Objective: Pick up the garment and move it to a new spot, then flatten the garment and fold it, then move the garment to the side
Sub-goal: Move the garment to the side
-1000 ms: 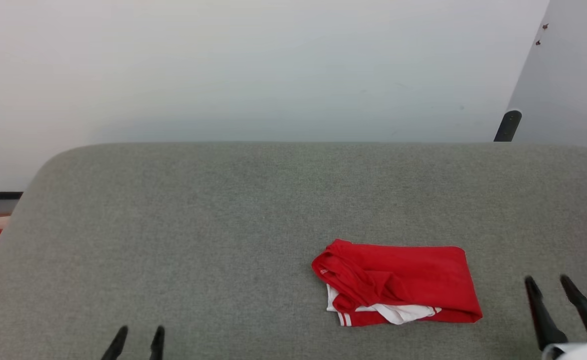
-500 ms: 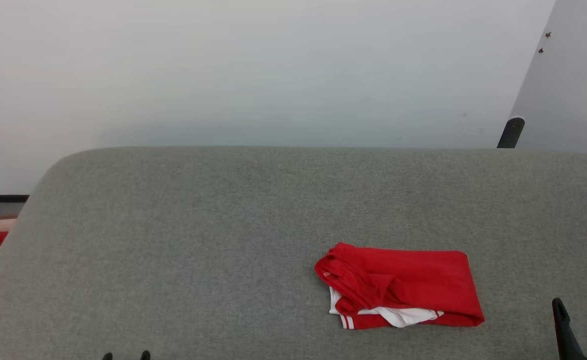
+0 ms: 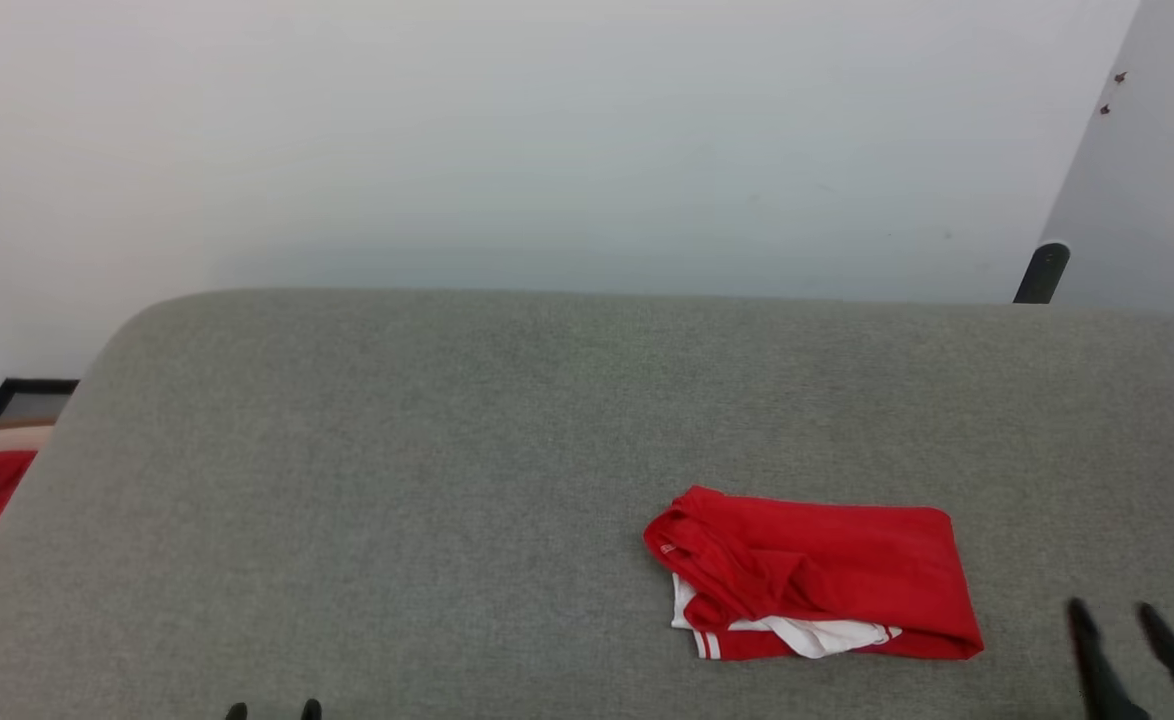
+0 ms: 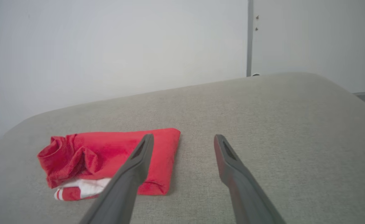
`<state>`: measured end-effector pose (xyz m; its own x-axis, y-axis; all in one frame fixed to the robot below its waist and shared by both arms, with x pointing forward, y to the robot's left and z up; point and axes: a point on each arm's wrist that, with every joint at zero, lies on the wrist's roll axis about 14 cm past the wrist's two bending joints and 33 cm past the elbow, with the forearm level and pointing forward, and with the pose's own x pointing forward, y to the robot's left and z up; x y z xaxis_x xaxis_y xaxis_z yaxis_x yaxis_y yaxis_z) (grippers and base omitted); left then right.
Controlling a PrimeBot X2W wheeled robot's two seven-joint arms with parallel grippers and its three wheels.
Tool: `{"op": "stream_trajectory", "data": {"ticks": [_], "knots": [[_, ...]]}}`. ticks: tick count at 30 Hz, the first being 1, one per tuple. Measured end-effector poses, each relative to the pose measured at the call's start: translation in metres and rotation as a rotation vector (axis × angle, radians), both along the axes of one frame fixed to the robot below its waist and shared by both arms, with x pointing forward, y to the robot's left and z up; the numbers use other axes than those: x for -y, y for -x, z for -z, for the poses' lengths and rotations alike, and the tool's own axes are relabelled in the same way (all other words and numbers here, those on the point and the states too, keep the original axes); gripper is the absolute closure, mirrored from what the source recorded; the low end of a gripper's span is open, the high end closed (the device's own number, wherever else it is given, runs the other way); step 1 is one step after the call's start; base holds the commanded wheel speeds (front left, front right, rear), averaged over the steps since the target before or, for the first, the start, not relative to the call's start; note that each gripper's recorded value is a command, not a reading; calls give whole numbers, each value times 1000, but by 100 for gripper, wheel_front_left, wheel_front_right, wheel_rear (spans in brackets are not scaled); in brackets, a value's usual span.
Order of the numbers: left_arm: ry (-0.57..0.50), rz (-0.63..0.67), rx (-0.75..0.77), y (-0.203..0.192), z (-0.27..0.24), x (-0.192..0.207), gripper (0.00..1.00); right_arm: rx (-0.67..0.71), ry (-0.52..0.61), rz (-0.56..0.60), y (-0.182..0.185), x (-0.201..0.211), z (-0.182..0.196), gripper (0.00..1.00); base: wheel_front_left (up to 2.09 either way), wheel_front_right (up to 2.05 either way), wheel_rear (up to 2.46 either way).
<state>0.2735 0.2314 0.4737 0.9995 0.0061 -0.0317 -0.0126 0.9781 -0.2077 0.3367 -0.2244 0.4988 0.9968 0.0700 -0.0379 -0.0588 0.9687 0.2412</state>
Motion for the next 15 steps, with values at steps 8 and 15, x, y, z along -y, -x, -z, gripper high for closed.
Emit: {"op": "stream_trajectory", "data": {"ticks": [8,15], "knots": [[24,5,-12,-8,4,7,0,-288,113,-216,-36,-36,17,0,0,0,0],[33,30,-22,-25,5,14,0,-645,192,-324,-58,-42,36,0,0,0,0]]}}
